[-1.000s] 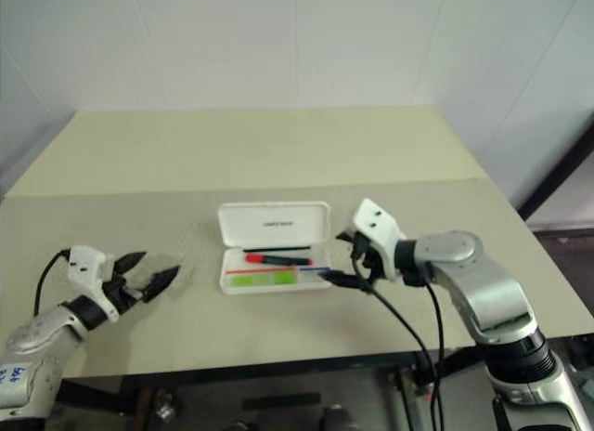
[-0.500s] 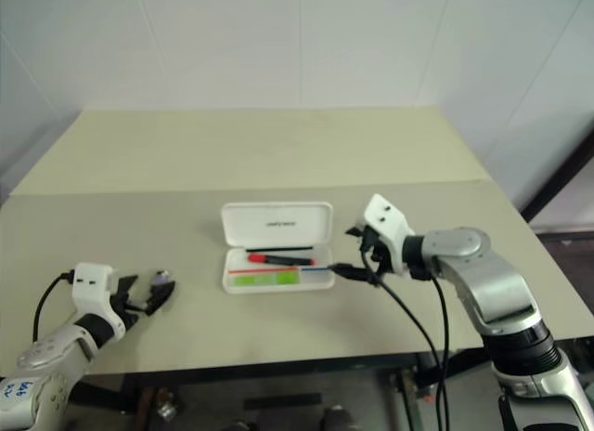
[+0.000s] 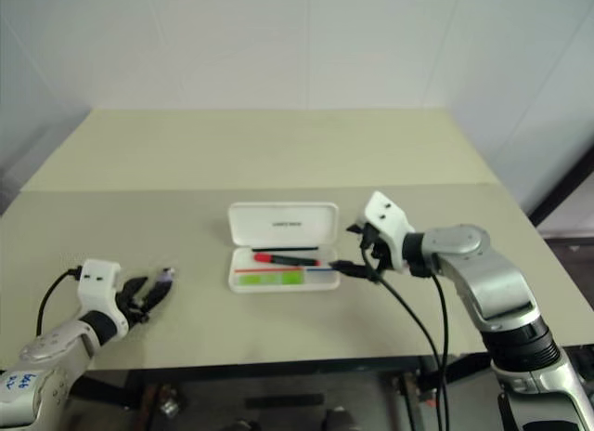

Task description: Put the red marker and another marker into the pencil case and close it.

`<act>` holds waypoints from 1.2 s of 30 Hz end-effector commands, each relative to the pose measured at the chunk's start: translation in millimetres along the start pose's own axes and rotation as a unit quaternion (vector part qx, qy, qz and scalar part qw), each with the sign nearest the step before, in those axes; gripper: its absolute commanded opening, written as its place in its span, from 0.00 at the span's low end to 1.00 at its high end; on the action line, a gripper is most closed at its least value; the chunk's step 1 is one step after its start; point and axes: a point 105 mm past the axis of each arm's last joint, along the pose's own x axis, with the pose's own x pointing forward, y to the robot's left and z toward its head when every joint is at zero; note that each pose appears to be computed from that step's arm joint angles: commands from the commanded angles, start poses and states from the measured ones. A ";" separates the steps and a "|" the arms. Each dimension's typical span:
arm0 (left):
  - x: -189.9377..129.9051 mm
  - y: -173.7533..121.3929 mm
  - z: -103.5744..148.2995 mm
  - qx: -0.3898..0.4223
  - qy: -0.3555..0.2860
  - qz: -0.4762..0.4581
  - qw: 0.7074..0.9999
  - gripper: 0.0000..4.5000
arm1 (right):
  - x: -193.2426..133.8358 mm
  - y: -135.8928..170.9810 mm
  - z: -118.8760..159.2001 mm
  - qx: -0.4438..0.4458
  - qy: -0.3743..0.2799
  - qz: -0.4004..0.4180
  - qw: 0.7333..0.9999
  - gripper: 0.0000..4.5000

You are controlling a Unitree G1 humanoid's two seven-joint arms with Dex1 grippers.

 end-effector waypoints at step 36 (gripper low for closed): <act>3.9 -119.4 114.7 0.209 -0.125 -0.571 0.784 0.08 | -87.9 33.5 25.4 -0.036 -0.143 -0.007 0.989 1.00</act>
